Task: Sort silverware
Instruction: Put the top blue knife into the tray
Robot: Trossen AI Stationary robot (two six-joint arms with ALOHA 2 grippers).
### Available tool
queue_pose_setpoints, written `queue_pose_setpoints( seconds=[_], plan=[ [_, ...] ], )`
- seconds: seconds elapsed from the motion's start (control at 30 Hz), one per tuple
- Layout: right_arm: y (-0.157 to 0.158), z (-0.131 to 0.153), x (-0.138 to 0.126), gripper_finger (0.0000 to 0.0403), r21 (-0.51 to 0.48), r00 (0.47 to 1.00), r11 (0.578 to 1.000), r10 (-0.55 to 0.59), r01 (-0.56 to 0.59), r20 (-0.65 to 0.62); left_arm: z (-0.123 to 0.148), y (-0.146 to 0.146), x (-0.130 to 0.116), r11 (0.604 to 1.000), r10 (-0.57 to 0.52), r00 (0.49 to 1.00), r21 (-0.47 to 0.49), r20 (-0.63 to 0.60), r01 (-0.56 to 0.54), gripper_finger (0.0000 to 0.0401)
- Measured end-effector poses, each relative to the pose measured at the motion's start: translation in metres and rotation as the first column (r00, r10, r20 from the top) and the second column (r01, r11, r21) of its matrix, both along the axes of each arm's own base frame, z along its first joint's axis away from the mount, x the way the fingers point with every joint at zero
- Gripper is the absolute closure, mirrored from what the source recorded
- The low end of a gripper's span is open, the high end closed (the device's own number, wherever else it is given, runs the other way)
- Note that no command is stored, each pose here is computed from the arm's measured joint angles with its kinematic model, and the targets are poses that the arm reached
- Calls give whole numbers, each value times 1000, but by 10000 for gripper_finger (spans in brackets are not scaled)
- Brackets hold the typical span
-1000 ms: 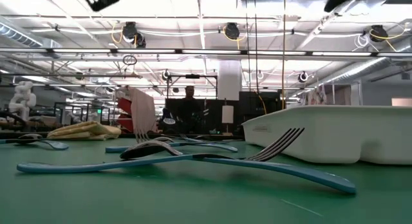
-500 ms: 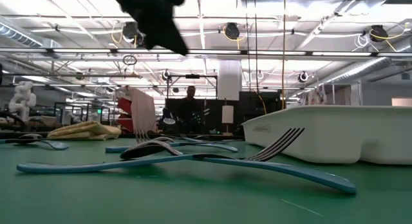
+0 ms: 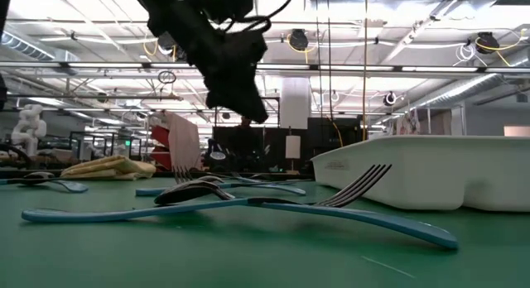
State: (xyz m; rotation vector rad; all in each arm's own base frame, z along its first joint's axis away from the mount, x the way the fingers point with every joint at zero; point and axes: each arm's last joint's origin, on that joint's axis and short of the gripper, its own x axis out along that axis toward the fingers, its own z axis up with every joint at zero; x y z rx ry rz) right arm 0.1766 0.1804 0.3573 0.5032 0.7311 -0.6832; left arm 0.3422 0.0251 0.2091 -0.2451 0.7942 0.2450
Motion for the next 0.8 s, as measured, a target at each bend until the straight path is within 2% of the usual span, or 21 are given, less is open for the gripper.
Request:
queue_pose_setpoints(
  seconds=[0.07, 0.17, 0.3, 0.37, 0.5, 0.67, 0.8],
  plan=[
    [3, -8, -4, 202, 6, 1000, 1000, -17, 17, -2, 3, 15, -4, 995, 36, 999, 98, -40, -32, 311],
    [7, -20, -9, 202, -7, 999, 1000, -29, 29, -14, 14, 41, -7, 981, -64, 994, 175, -87, 79, 311],
    [11, -34, -18, 202, -27, 999, 1000, -16, 15, -46, 12, 77, -21, 944, -293, 946, 114, -138, 309, 311],
    [15, -40, -24, 202, -16, 996, 1000, -5, 4, -86, 12, 94, -29, 927, -350, 928, 93, -129, 363, 311],
    [23, -50, -38, 202, 18, 992, 1000, -4, 6, -130, 8, 119, -48, 908, -391, 900, 76, -190, 411, 311],
    [31, -52, -54, 202, 71, 994, 997, -30, 37, -101, 6, 137, -59, 883, -415, 880, 132, -230, 451, 311],
    [34, -52, -58, 202, 93, 995, 994, -44, 52, -87, -1, 142, -59, 823, -486, 829, 175, -279, 541, 311]
  ],
)
